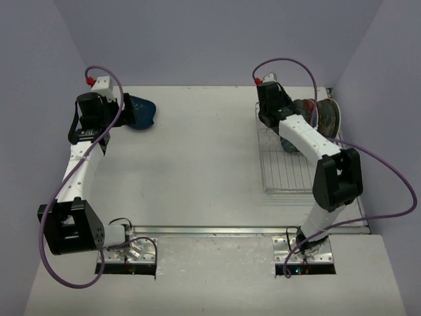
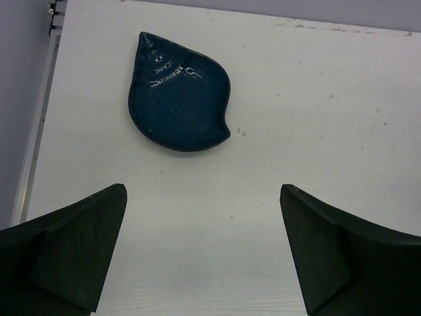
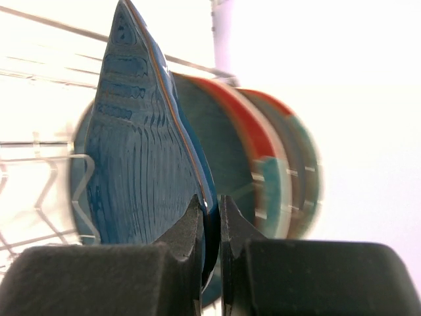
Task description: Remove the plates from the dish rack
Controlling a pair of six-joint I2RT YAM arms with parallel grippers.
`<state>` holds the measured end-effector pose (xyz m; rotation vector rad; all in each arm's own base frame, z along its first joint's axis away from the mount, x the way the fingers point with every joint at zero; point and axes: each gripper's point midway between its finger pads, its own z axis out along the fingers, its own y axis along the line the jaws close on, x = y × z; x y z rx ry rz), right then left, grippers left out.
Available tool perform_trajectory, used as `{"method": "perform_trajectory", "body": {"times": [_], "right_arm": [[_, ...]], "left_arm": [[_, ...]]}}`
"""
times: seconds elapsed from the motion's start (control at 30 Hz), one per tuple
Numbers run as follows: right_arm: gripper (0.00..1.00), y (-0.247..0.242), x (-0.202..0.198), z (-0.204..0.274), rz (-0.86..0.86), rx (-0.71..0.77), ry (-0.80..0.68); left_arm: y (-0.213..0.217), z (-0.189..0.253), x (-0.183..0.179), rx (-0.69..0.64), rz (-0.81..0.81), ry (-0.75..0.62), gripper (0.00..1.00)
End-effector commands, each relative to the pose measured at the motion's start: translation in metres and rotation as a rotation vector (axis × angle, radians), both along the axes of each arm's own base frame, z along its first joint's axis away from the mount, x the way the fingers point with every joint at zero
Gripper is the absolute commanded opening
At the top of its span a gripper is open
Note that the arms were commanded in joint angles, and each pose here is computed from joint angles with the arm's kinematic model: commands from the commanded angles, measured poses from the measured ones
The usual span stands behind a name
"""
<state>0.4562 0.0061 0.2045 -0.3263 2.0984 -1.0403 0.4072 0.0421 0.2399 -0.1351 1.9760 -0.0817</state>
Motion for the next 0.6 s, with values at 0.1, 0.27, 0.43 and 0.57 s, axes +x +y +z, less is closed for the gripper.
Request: {"method": "perform_trajectory", "body": {"times": [0.1, 0.27, 0.43, 0.57], "right_arm": [[0.0, 0.016, -0.009, 0.115, -0.003, 0.159, -0.332], [0.0, 0.047, -0.026, 0.124, 0.083, 0.489, -0.321], [0.0, 0.093, -0.042, 0.126, 0.244, 0.783, -0.279], [0.0, 0.129, -0.047, 0.122, 0.325, 0.967, -0.216]], "left_arm": [[-0.008, 0.027, 0.007, -0.048, -0.02, -0.072, 1.0], [-0.068, 0.024, -0.013, -0.269, -0.274, -0.097, 0.99], [-0.135, 0.023, -0.047, -0.556, -0.499, -0.066, 0.96], [-0.172, 0.02, -0.062, -0.608, -0.592, -0.021, 0.95]]}}
